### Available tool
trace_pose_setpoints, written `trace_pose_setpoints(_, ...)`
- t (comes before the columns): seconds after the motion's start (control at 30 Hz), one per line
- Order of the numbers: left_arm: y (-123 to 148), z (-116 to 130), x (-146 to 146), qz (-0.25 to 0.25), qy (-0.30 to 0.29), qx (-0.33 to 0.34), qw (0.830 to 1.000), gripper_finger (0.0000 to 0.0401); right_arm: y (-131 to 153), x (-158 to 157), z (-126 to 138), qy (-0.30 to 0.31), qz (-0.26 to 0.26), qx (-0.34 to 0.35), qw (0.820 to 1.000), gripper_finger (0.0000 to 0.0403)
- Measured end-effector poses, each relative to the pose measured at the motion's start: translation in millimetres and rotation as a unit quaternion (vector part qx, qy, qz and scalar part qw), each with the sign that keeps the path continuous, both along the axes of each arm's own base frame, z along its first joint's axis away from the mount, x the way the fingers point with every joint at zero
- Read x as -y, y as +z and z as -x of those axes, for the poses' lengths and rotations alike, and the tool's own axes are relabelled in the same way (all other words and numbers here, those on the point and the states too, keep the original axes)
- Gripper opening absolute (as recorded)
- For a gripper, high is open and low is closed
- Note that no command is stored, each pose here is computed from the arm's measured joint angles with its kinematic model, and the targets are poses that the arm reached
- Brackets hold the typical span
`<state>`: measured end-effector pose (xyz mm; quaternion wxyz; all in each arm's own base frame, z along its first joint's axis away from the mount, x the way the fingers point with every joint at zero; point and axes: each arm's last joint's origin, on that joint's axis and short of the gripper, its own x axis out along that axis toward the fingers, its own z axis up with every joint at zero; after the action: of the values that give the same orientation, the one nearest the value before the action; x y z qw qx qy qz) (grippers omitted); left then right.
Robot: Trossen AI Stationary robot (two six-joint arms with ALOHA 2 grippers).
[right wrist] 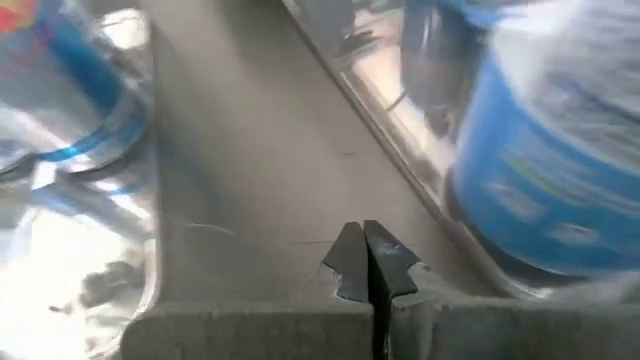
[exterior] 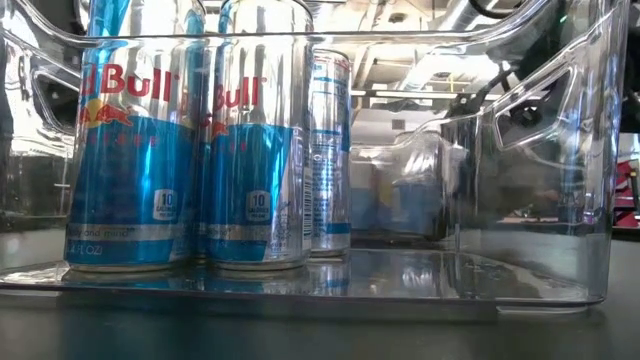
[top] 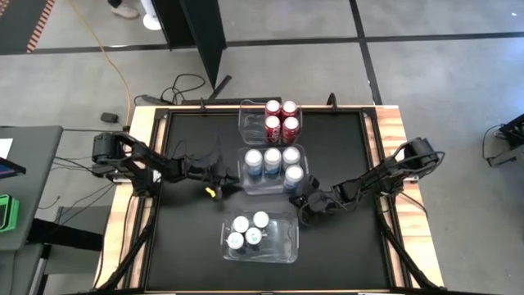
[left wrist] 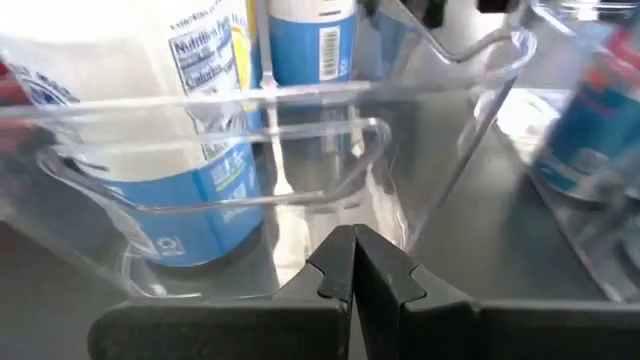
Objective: Sort soda cans
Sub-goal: Adjust the transparent bins
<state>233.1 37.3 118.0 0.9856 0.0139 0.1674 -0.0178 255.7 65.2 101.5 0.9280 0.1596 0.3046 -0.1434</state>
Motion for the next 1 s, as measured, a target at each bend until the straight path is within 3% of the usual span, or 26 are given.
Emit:
trace_pose_setpoints(0.2,5,-9,-11,-0.017,0.055,-0.020,0.998,0.0000,-1,9,-2,-0.024,0.006,-0.001,1.000,0.0000)
trace_pose_setpoints(0.43,-10,-2,-11,0.019,0.066,-0.101,0.992,0.0000,-2,4,1,-0.003,0.001,-0.015,1.000,0.0000)
trace_pose_setpoints(0.53,-14,1,-5,0.031,0.052,-0.121,0.991,0.0000,-4,-2,5,-0.002,-0.002,-0.031,1.000,0.0000)
trace_pose_setpoints(0.73,-13,2,6,0.036,0.012,-0.099,0.994,0.0000,-7,-4,8,-0.007,-0.006,-0.049,0.999,0.0000)
trace_pose_setpoints(1.0,-13,1,11,0.039,0.004,-0.096,0.995,0.0000,-6,6,6,-0.018,0.029,-0.049,0.998,0.0000)
